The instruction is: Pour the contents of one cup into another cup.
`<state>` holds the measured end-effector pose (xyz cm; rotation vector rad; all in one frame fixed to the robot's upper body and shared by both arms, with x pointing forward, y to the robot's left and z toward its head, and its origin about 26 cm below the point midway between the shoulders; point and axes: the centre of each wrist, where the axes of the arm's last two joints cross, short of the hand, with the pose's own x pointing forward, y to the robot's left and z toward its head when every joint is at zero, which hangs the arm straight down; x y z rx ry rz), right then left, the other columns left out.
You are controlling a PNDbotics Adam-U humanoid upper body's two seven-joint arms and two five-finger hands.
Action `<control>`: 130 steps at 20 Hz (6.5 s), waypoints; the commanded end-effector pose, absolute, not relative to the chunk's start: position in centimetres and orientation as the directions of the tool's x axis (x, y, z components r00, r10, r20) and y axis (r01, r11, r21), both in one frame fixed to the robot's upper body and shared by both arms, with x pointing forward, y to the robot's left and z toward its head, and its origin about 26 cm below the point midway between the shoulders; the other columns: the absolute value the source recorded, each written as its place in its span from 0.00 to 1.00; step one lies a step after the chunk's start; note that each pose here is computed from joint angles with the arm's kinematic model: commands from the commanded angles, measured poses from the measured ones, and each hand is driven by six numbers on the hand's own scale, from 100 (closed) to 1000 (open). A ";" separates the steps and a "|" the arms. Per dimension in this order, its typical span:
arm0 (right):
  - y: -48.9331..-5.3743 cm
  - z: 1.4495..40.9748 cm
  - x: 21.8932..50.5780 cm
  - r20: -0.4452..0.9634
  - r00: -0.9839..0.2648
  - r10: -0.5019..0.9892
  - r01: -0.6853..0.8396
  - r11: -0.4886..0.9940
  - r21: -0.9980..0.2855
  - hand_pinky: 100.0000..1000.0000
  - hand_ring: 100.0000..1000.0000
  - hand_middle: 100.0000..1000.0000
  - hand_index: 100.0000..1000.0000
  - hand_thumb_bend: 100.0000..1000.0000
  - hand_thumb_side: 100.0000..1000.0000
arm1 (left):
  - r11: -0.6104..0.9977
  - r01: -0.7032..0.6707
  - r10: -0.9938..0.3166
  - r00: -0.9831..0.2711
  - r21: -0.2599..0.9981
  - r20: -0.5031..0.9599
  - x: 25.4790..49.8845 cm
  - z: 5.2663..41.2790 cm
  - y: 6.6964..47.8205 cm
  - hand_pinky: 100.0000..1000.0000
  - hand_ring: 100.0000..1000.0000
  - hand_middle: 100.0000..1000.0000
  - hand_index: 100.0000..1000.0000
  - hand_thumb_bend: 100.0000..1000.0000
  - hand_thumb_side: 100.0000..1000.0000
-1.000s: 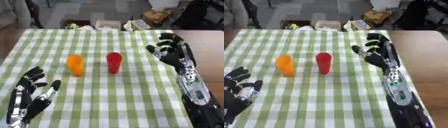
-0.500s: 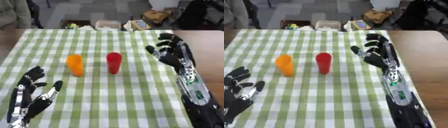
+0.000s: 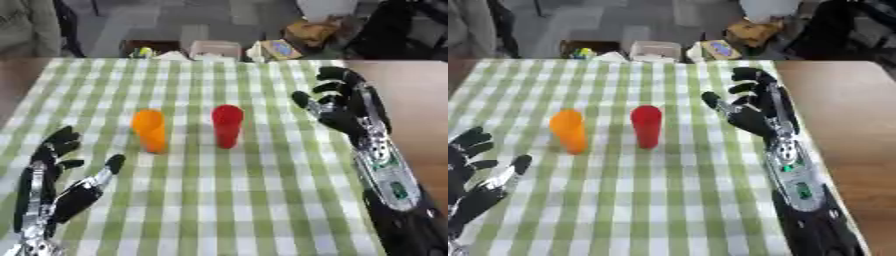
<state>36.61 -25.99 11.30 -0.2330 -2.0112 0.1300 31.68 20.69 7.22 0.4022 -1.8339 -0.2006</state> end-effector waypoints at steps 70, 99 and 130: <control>-23.9 13.1 37.2 0.856 -0.486 0.176 0.029 0.982 -0.186 0.39 0.56 0.60 0.70 0.70 0.22 | 0.866 -0.021 -0.477 -0.335 0.499 0.813 40.8 9.6 19.7 0.55 0.69 0.58 0.82 0.74 0.21; -24.5 12.9 37.5 0.850 -0.476 0.227 0.048 0.971 -0.232 0.39 0.56 0.61 0.69 0.70 0.21 | 0.906 -0.114 -0.409 -0.481 0.407 0.775 38.0 14.8 18.9 0.09 0.23 0.07 0.48 0.00 0.00; -21.2 12.0 43.6 0.626 -0.623 0.469 -0.265 0.626 -0.733 0.46 0.72 0.82 0.79 0.80 0.19 | 0.925 0.132 -0.211 -0.601 0.356 0.771 29.2 22.6 15.6 0.13 0.26 0.09 0.50 0.02 0.00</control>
